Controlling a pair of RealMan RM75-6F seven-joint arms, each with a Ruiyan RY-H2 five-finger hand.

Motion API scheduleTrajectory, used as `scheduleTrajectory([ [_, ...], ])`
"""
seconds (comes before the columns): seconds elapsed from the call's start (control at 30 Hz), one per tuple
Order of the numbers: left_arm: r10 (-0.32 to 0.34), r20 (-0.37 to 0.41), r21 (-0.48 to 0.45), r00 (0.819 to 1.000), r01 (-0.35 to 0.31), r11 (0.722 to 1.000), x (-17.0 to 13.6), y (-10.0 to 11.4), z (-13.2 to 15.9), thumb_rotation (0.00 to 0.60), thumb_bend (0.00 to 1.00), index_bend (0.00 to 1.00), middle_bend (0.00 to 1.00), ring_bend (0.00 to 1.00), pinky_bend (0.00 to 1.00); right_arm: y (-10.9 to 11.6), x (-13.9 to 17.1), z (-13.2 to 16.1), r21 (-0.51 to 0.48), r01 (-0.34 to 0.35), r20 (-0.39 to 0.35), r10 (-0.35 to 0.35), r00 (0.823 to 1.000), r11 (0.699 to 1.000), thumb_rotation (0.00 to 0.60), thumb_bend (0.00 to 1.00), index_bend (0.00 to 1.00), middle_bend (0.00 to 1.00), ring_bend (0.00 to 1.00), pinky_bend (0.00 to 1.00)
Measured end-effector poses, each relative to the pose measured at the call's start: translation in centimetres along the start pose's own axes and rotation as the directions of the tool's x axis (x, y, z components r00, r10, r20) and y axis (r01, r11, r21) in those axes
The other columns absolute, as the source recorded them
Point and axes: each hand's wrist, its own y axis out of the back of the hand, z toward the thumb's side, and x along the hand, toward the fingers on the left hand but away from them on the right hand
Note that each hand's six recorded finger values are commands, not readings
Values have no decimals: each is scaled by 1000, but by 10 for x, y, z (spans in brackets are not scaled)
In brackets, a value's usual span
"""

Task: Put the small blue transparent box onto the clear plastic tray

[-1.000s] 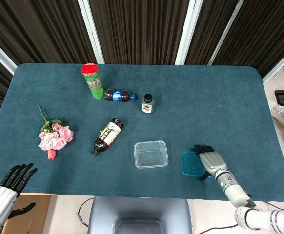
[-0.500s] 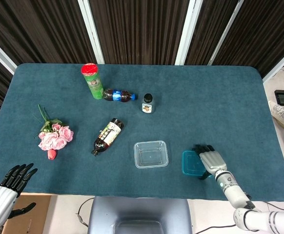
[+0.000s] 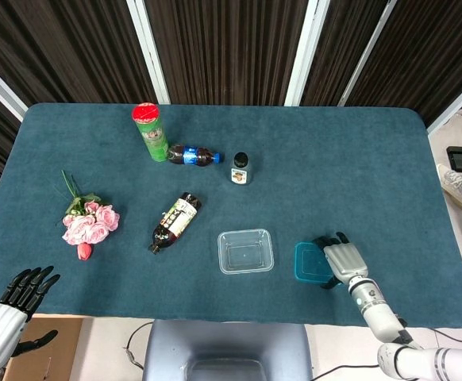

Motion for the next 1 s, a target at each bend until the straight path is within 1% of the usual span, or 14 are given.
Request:
scheduleTrajectory([
  [0.27,1,-1,-1,1000,-1,1000,0,0,0,600,429,0,16,17,100,2,0,2,-2,20,-3,-20,1000,1000,600,264,829,569,330,216],
  [0.67,-2,-2,0,1000,2,1000,1,-1,0,600,427,0,16,17,101,11,2,1,-43,89,-14,-90,996,995,600,302,889,622,396,275],
  [0.87,0,-4,-1,1000,0,1000,1,0,-1,600,427,0,16,17,100,22,5,4,-84,133,-38,-136,990,988,600,302,898,630,410,291],
  [1.0,4,-10,-7,1000,-4,1000,1,1,-2,600,427,0,16,17,100,36,13,12,-115,178,-80,-187,979,977,600,302,900,632,414,316],
])
